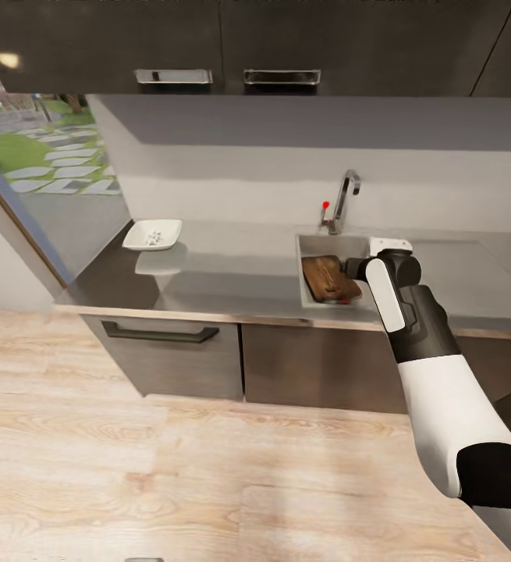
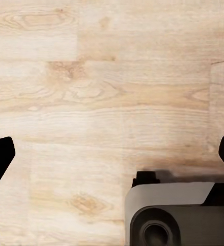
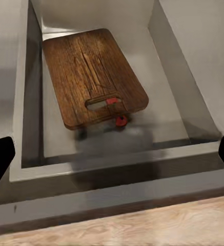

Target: In the kitchen, take the Vidalia onion out of the sink, dice it on the chopping board with the paring knife, put the diced onion into the bowl on the countertop, then place both the paring knife and the chopping board into the sink.

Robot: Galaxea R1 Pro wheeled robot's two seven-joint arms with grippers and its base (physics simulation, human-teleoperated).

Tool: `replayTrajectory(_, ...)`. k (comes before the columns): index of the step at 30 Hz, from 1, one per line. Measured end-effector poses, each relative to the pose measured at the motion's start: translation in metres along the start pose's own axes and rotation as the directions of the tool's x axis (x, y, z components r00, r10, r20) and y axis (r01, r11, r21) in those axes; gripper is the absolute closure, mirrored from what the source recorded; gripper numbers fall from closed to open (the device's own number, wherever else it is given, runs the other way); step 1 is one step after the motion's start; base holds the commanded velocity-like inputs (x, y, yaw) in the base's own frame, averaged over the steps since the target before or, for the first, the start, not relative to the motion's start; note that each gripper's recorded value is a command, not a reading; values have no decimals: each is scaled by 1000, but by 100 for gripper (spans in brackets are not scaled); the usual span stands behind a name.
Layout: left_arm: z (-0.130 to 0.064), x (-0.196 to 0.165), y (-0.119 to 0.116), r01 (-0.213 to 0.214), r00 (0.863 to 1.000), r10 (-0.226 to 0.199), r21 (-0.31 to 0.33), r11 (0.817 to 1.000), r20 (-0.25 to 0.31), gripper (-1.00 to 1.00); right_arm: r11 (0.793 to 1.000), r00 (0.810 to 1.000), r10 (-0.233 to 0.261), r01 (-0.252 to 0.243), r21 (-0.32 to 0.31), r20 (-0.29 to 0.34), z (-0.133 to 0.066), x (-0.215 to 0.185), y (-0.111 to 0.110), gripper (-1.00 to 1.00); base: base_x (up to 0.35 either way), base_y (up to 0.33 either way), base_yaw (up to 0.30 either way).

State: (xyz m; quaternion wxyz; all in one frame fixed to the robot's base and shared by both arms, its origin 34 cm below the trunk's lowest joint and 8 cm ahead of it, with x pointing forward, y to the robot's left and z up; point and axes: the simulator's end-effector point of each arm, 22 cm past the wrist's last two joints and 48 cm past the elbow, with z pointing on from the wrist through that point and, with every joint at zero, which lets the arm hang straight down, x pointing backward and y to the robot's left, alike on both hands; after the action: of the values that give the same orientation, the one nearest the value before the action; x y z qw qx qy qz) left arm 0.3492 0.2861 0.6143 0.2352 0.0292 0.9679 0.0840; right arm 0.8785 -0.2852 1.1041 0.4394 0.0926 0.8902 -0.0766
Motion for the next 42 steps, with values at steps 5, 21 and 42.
replayTrajectory(5, 0, 1, 0, -1, 1000, 1, 0, 1000, -3, -100, 1000, 1000, -1, 1, 0, -2, 0, 2, 0, -100, -336, 0, 0)
replayTrajectory(21, 0, 1, 0, -1, 1000, 1, 0, 1000, -3, -100, 1000, 1000, -2, 2, 0, -5, 0, 4, 0, -100, -121, 0, 0)
replayTrajectory(42, 0, 1, 0, -1, 1000, 1, 0, 1000, -3, -100, 998, 992, -21, 28, 55, -122, 27, 130, -18, -100, 0, 0, 0)
